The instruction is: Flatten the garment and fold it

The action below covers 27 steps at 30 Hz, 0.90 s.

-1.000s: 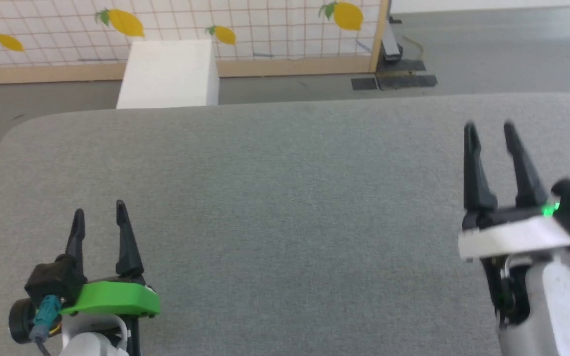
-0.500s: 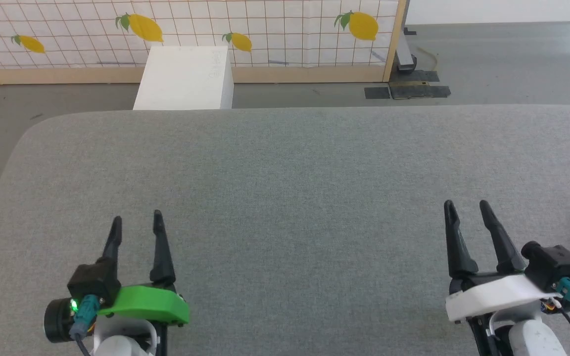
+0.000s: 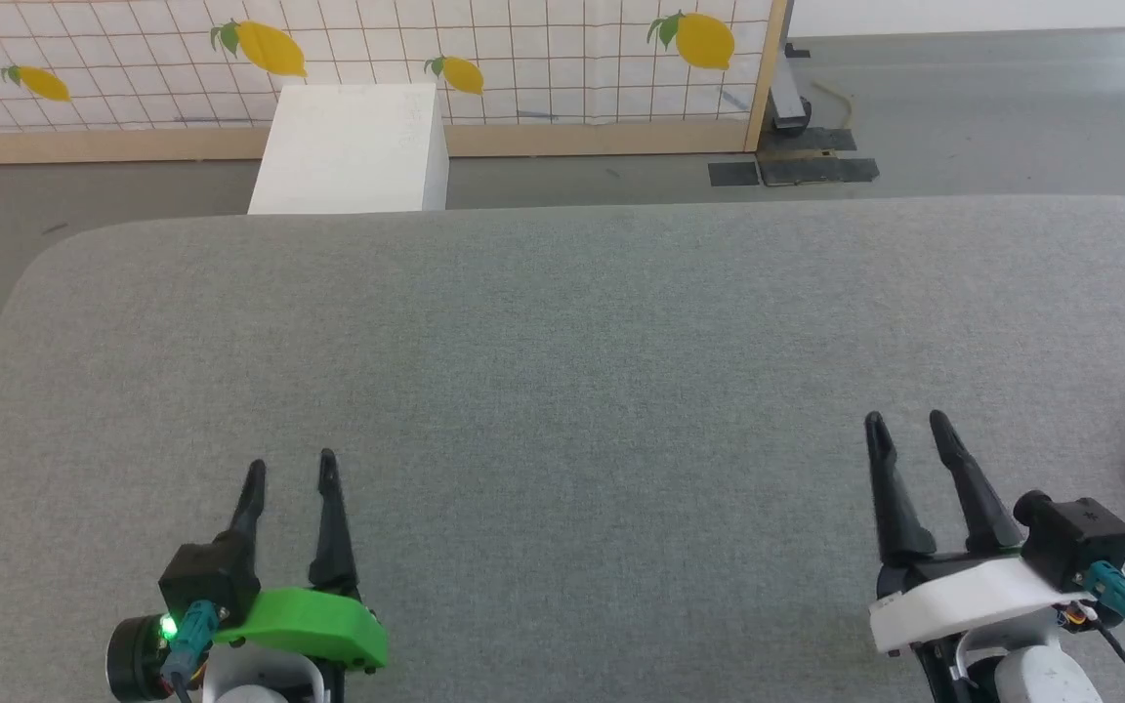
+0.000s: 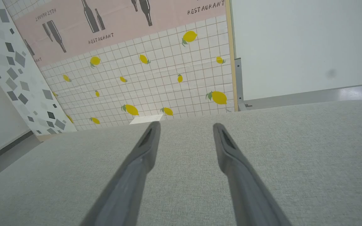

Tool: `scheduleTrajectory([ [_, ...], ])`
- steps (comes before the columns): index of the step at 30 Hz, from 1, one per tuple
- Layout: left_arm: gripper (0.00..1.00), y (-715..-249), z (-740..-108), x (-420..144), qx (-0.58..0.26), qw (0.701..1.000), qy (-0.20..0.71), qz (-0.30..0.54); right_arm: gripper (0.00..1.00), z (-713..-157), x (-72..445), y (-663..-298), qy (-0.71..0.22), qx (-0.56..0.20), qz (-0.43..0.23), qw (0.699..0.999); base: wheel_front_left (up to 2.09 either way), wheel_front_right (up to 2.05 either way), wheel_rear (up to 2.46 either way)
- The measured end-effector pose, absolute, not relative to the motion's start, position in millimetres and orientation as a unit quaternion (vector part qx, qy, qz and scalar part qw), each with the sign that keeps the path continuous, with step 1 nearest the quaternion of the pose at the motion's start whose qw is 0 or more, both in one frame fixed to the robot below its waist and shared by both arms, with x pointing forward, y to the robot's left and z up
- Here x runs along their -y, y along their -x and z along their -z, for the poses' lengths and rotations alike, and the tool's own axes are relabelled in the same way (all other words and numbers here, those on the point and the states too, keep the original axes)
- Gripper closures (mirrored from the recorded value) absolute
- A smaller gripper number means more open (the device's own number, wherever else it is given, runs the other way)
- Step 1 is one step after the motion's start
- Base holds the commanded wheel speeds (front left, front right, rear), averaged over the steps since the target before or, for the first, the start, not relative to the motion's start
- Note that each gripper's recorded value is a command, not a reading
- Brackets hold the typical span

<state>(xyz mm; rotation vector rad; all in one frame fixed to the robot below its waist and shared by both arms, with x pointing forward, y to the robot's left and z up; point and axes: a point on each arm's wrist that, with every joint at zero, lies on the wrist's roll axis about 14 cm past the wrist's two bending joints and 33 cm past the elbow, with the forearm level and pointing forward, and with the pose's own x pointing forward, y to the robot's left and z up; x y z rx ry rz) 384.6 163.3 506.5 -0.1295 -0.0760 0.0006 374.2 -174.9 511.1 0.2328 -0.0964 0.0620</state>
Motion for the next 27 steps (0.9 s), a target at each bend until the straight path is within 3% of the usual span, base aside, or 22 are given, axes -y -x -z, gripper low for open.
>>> scheduleTrajectory([
  [27,1.0,-383.6,-510.8,-164.4,0.032,0.998,0.053,0.002,1.0,-516.1,170.6,-376.1,-0.097,0.043,-0.041,0.994,0.0,0.0,0.0],
])
